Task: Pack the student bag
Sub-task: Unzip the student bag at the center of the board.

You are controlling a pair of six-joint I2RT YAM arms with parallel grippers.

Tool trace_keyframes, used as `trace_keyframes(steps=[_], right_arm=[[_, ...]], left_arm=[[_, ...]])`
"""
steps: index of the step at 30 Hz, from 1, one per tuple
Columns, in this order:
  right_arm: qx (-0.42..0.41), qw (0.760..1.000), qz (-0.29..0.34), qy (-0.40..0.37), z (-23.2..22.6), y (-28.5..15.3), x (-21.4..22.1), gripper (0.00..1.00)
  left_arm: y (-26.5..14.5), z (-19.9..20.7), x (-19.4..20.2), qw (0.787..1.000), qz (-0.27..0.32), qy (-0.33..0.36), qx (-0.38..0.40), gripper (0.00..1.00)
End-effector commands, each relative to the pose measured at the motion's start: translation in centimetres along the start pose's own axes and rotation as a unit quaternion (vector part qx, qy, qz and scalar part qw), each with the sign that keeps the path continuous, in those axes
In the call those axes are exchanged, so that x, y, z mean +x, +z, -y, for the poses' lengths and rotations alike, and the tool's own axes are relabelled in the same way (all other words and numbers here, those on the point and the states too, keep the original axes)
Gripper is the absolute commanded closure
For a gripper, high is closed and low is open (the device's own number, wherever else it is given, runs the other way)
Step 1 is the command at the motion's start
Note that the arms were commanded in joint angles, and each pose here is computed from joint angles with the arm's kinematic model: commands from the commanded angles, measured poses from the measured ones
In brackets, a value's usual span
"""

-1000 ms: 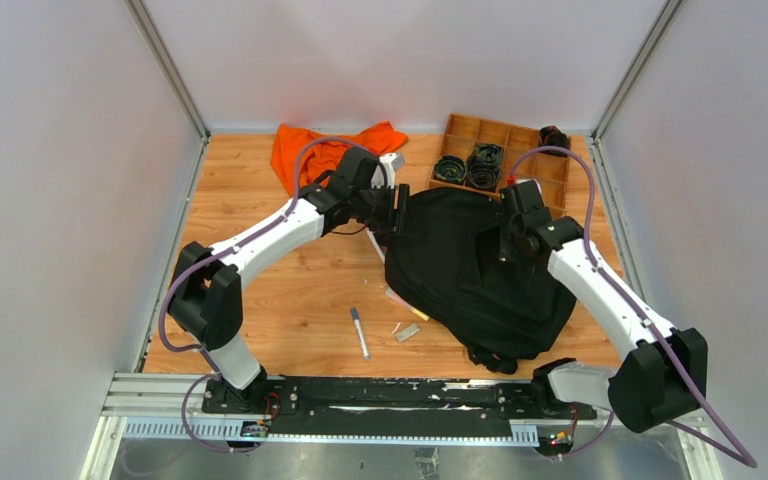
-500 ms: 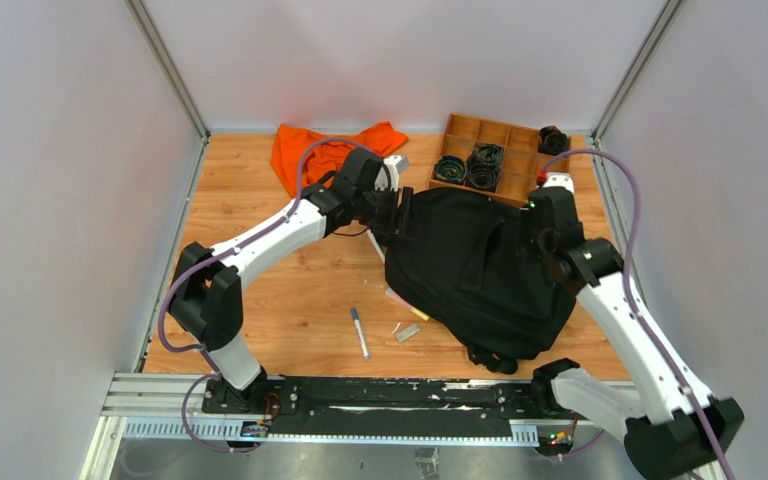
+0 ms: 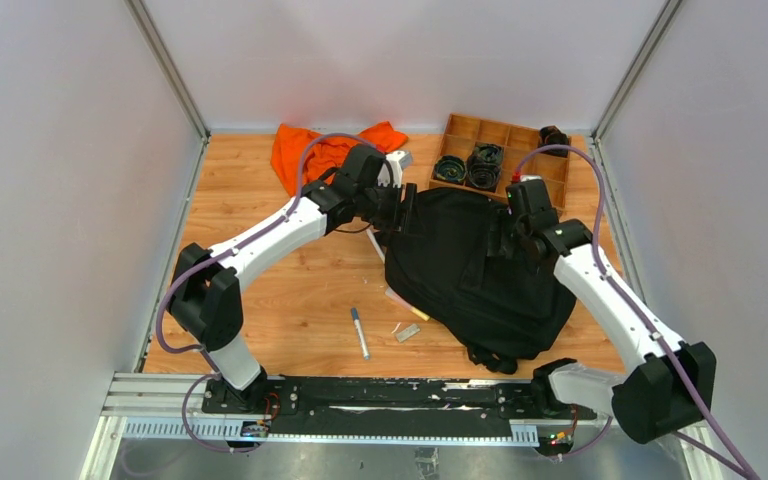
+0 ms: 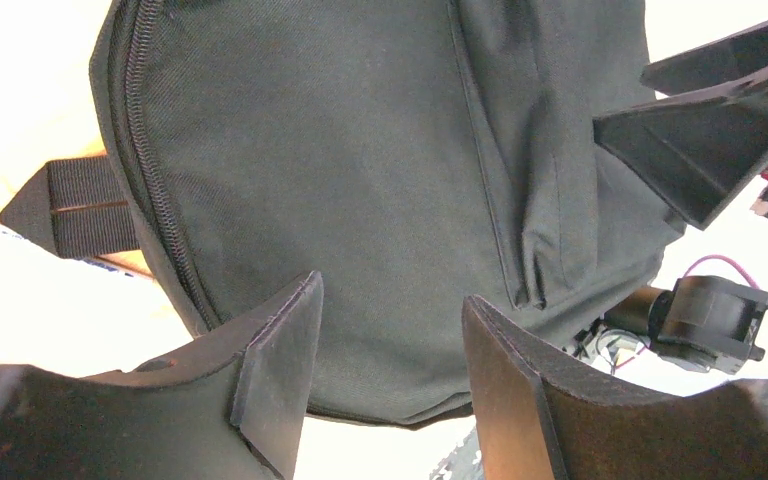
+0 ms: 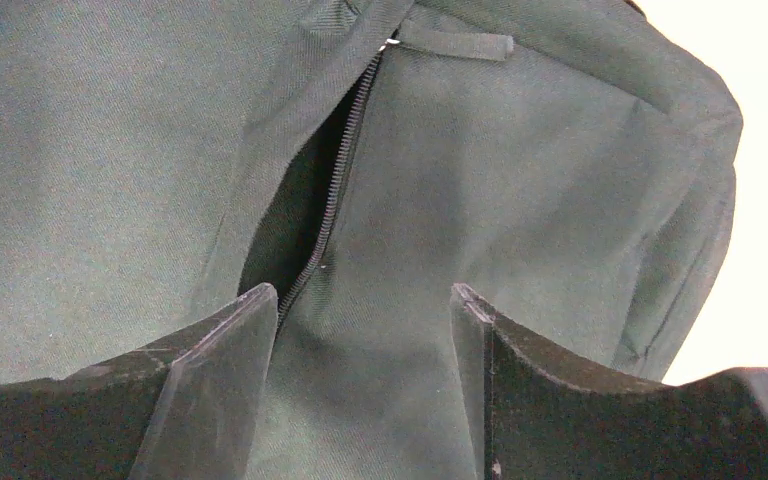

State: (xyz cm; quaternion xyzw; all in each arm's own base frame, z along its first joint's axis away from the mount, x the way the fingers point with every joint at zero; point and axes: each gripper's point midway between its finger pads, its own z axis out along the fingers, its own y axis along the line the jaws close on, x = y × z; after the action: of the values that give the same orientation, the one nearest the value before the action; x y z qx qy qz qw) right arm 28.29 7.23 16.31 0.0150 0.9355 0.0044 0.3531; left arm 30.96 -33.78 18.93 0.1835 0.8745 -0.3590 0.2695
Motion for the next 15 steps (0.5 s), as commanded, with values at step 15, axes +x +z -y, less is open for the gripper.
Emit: trace_keyframes(steps=[15], right_arm=[[0.101,0.994,-0.04,-0.005,1.5,7.7,0.8,0.3]], left_arm=[[0.2,1.2,0.2,1.0,-0.001,0.01,0.016,0.4]])
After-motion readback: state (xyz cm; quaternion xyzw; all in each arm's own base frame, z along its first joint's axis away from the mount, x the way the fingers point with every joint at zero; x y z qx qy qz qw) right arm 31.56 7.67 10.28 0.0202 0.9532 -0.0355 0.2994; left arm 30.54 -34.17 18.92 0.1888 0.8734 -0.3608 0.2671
